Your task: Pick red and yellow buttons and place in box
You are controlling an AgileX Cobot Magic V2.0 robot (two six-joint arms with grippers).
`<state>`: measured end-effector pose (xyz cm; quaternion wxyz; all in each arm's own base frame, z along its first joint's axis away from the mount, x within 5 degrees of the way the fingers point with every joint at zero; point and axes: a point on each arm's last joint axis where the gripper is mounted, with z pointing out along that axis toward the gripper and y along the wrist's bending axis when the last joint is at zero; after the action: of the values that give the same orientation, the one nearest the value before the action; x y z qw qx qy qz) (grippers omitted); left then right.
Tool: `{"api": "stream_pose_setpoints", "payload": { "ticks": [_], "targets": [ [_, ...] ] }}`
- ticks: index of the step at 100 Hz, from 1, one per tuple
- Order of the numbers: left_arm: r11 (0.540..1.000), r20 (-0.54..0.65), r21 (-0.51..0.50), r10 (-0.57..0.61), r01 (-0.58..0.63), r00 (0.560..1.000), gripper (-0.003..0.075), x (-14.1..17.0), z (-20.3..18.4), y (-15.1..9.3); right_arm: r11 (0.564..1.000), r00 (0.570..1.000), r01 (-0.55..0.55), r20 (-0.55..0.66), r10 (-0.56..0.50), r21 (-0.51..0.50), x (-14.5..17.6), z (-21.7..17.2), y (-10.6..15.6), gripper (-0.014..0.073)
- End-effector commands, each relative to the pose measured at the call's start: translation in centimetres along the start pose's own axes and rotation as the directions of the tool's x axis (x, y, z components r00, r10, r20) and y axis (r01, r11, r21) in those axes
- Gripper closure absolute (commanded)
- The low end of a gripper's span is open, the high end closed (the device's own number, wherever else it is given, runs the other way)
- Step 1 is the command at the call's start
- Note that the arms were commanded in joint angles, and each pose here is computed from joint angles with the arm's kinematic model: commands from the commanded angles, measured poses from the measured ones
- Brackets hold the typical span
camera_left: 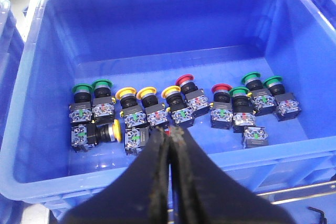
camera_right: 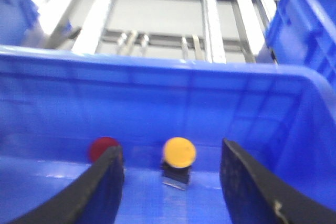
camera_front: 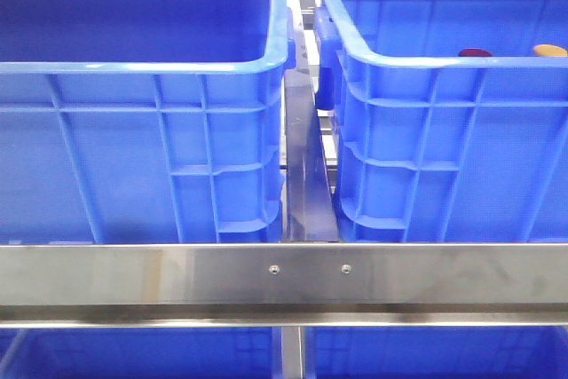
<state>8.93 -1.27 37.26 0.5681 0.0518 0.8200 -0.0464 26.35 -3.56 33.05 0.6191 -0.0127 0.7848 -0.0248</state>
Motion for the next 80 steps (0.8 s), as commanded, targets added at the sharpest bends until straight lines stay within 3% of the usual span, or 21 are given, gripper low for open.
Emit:
{"api": "stream_pose_setpoints", "payload": {
  "ticks": [1,53,62,80],
  "targets": [
    [1.0,0.106,0.002,-0.015,0.015,0.994,0.0739,-1.5,-0.4,0.0,0.997,0.99,-0.055,0.128,0.061,-0.05,-1.7,-3.3,0.8,0.0158],
    [1.0,0.104,0.002,-0.015,0.015,0.994,0.0739,-1.5,-0.4,0.0,0.996,0.925,0.012,0.38,0.022,-0.086,-0.2,-14.2,3.3,0.017],
    [1.0,0.104,0.002,-0.015,0.015,0.994,0.0739,-1.5,-0.4,0.0,0.996,0.916,0.018,0.402,0.017,-0.084,-0.1,-15.0,3.4,0.0248],
    [1.0,0.104,0.002,-0.015,0.015,0.994,0.0739,-1.5,-0.4,0.0,0.996,0.918,0.016,0.396,0.019,-0.084,0.3,-15.0,3.5,0.0533]
  ]
}}
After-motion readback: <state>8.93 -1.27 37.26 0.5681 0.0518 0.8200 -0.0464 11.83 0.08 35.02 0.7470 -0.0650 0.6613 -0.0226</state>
